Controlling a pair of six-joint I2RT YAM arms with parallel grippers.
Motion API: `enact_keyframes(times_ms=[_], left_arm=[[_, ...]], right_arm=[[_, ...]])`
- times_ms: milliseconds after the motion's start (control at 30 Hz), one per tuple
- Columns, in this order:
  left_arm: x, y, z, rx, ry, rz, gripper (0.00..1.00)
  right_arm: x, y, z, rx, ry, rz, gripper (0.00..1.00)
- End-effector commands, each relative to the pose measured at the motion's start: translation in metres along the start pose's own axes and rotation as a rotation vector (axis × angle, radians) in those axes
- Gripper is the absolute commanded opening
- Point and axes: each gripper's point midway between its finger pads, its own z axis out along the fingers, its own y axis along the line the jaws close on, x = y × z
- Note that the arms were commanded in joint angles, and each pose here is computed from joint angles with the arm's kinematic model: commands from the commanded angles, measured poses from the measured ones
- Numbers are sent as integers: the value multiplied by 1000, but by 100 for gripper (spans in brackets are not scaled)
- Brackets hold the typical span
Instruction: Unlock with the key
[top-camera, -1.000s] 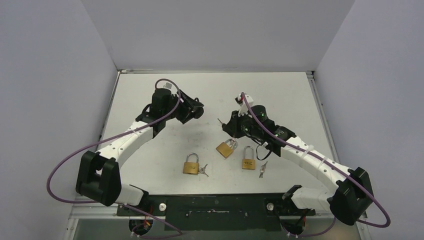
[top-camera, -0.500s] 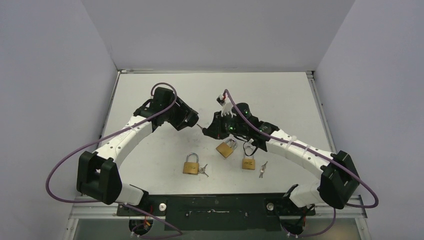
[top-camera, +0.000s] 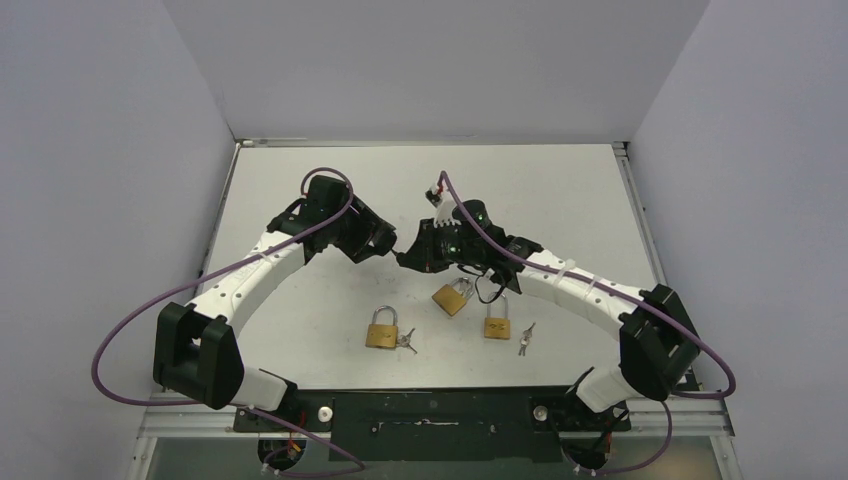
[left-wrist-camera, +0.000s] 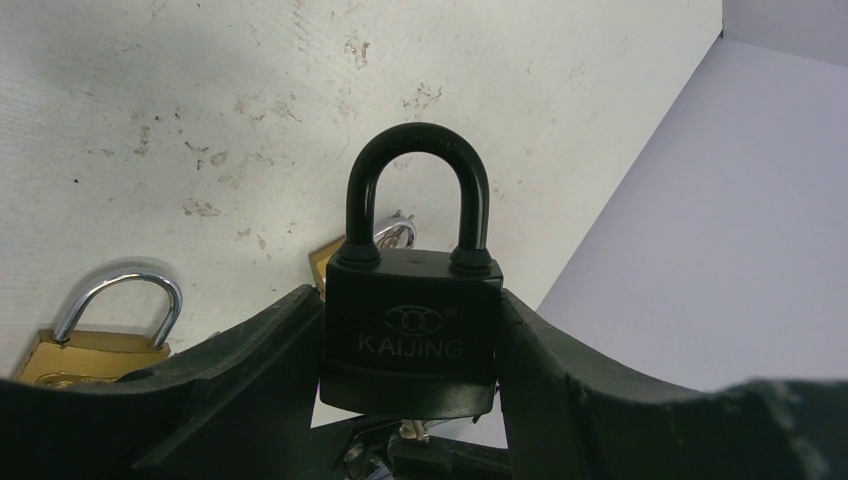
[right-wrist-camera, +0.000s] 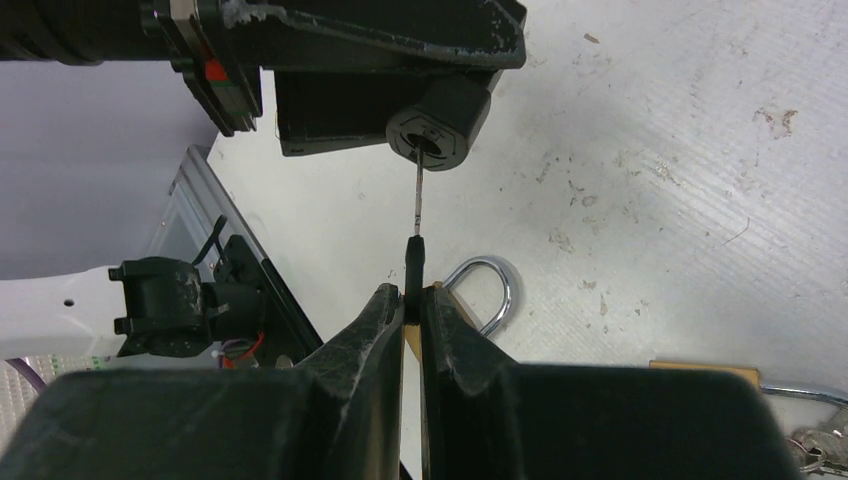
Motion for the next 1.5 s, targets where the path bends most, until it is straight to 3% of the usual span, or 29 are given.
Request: enact_keyframes(times_ms=[0,633,1467], left_arm=[[-7,-37,-15,129,-23,-5,0],[-7,-49,-16,206,-16,-131,0],[-20,-41,-23,245,-91,-269,0]], right_arm=[[-44,9,-1,-23,-130,9,0],[-43,-13,27,103,-60,120,0],[-30,3,34,3,26,152,0]])
